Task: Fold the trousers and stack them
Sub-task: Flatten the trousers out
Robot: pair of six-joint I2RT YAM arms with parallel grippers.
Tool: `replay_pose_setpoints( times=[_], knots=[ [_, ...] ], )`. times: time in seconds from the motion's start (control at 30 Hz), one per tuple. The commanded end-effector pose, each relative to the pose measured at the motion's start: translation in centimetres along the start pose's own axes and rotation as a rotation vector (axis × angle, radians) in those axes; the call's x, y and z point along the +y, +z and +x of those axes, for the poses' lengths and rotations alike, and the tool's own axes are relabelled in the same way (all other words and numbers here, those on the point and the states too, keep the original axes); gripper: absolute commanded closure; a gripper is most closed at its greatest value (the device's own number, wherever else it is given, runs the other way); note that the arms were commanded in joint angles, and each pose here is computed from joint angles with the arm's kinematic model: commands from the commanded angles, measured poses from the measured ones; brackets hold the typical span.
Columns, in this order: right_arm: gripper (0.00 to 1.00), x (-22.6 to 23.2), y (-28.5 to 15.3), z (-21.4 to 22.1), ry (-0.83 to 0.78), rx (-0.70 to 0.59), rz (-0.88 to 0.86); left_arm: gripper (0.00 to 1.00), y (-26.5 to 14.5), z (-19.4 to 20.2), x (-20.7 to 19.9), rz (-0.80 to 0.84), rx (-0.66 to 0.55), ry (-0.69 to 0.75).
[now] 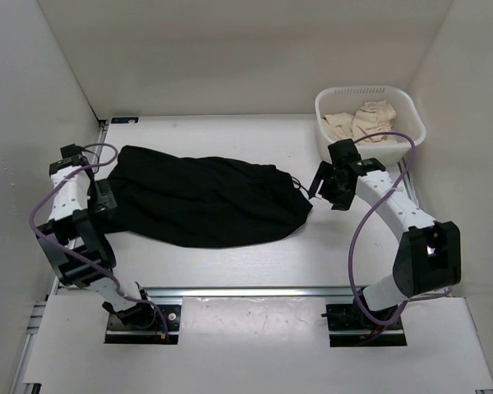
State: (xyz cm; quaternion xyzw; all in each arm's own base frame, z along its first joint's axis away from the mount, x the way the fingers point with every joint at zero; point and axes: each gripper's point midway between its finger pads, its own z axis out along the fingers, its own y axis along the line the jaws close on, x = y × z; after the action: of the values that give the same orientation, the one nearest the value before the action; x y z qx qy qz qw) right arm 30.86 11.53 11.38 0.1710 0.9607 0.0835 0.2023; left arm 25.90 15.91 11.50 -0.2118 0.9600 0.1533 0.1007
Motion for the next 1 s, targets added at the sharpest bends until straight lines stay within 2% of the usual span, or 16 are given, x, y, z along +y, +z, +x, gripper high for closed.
replay_pose_setpoints(
  times=[0.0, 0.07, 0.13, 0.23, 0.43, 0.53, 0.57, 0.6, 0.63, 0.67, 0.7, 0.77, 0.8, 0.83, 0.9, 0.97],
  knots=[
    [0.18, 0.5, -0.1, -0.9, 0.063, -0.049, -0.062, 0.0, 2.0, -1.6, 2.7, -0.031, -0.044, -0.107],
    [0.15, 1.0, 1.3, -0.3, 0.072, -0.019, -0.089, 0.0, 3.4, -2.5, 4.5, -0.04, -0.066, -0.176],
    [0.12, 2.4, 2.1, -0.1, 0.068, -0.002, -0.168, 0.0, 5.2, -1.6, 4.6, -0.035, -0.033, -0.191],
    [0.06, 3.3, 4.5, 0.5, 0.055, 0.022, -0.222, 0.0, 8.1, -0.6, 3.4, -0.011, 0.002, -0.183],
    [0.06, 3.0, 9.6, 2.7, 0.035, 0.194, -0.173, 0.0, 9.8, -0.3, -0.2, 0.091, 0.002, -0.136],
    [0.27, 2.6, 11.2, 4.0, 0.041, 0.251, -0.157, 0.0, 10.0, -0.6, -1.3, 0.133, -0.006, -0.124],
    [0.44, 3.0, 11.2, 3.8, 0.041, 0.255, -0.169, 0.0, 10.3, -0.8, -1.6, 0.143, -0.009, -0.124],
    [0.52, 3.2, 11.2, 3.5, 0.04, 0.247, -0.175, 0.0, 10.5, -0.9, -1.9, 0.157, -0.004, -0.123],
    [0.58, 3.2, 11.2, 3.5, 0.04, 0.247, -0.175, 0.03, 10.5, -0.9, -1.9, 0.157, -0.004, -0.123],
    [0.7, 3.5, 11.1, 3.1, 0.039, 0.24, -0.18, 0.08, 10.9, -0.7, -2.2, 0.167, 0.009, -0.121],
    [0.76, 3.8, 10.8, 2.4, 0.037, 0.218, -0.186, 0.23, 11.1, -0.9, -2.2, 0.168, 0.012, -0.121],
    [0.91, 4.0, 10.4, 2.0, 0.023, 0.216, -0.187, 0.43, 11.2, -1.1, -2.6, 0.191, 0.012, -0.121],
    [0.95, 4.5, 10.0, 1.2, -0.002, 0.198, -0.201, 0.56, 11.6, -0.8, -2.7, 0.192, 0.027, -0.119],
    [0.99, 4.7, 9.8, 0.7, -0.003, 0.188, -0.197, 0.86, 11.5, -1.2, -2.7, 0.191, 0.018, -0.12],
    [1.0, 5.3, 8.6, -0.3, -0.019, 0.169, -0.211, 0.86, 11.4, -1.6, -2.4, 0.18, 0.008, -0.121],
    [1.0, 6.5, 6.5, -3.0, -0.026, 0.102, -0.251, 0.86, 9.9, -3.6, -1.1, 0.139, -0.053, -0.131]
  ],
)
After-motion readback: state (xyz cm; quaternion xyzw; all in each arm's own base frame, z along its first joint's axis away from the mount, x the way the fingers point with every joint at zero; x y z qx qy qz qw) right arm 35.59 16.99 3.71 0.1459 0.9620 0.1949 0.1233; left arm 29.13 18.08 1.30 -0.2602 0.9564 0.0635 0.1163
